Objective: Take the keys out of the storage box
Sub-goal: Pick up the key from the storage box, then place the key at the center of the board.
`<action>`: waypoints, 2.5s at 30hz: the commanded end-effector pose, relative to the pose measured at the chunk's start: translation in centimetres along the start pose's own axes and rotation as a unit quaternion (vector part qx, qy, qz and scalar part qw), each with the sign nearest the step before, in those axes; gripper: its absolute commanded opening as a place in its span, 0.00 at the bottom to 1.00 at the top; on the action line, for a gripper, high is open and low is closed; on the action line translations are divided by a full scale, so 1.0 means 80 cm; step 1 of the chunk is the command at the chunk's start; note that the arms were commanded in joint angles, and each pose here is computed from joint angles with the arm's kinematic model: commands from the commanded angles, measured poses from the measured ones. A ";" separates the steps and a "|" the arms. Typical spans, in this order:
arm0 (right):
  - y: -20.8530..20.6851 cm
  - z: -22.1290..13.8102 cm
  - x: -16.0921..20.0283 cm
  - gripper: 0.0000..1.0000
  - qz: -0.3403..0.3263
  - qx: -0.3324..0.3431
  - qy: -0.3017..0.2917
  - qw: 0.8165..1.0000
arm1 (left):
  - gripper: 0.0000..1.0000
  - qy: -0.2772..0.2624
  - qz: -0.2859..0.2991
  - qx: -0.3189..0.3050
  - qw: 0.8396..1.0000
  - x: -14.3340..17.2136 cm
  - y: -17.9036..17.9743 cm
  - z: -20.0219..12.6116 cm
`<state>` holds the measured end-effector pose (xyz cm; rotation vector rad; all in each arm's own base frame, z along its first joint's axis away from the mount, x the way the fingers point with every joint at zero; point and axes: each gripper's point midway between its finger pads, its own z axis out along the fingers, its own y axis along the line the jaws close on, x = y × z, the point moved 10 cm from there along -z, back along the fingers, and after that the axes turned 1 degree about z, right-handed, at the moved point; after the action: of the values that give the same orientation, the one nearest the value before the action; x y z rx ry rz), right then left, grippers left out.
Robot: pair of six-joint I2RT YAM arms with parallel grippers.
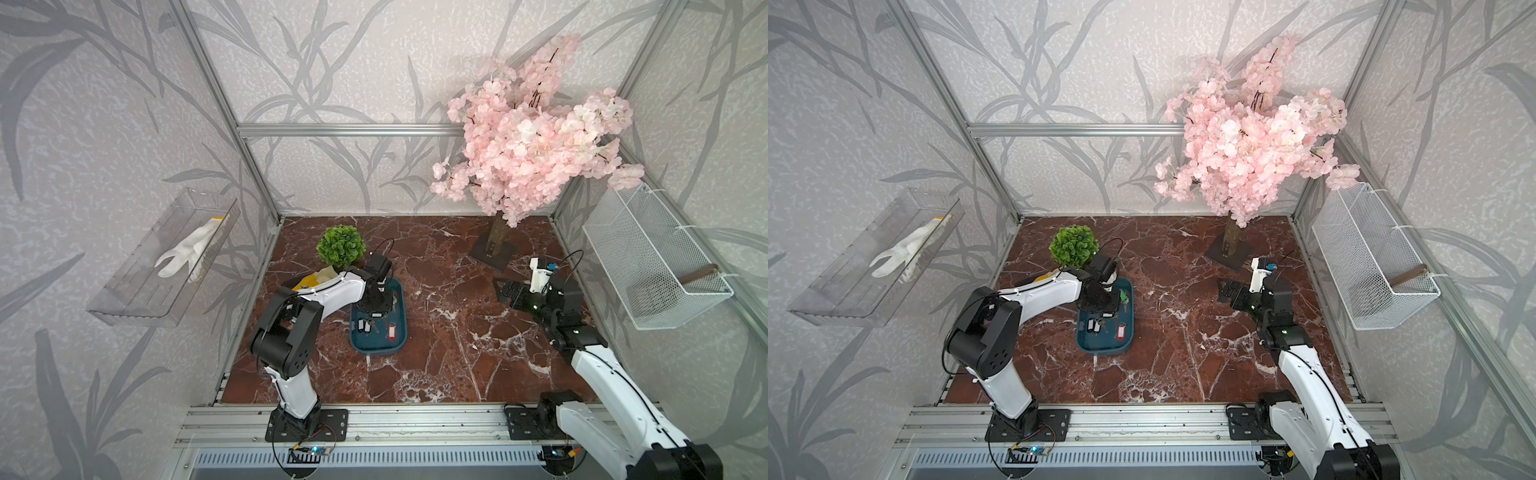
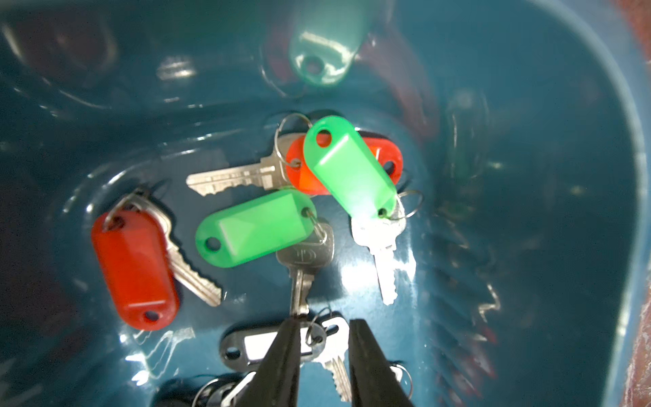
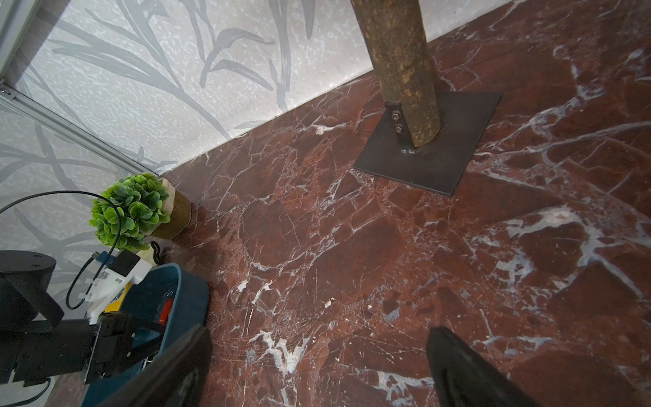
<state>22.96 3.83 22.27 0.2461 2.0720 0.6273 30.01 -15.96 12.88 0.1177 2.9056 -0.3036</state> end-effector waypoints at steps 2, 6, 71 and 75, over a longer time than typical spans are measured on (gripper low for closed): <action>0.005 -0.004 -0.006 0.99 -0.001 -0.004 -0.009 1.000 | 0.24 -0.002 0.005 0.004 1.000 -0.006 -0.003 0.003; 0.004 -0.003 -0.004 0.99 0.001 -0.003 -0.007 1.000 | 0.22 0.001 0.004 0.003 1.000 -0.005 -0.003 0.006; 0.014 -0.040 -0.013 0.99 -0.034 0.008 -0.045 0.998 | 0.00 -0.090 0.102 0.033 0.990 -0.191 -0.151 0.000; 0.014 -0.038 -0.012 0.99 -0.033 0.007 -0.041 0.999 | 0.00 -0.085 0.097 0.032 0.991 -0.197 -0.153 0.019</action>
<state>21.06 3.30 24.94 0.2084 1.9925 0.5505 44.26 -28.84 17.50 0.3566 2.6780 -0.3716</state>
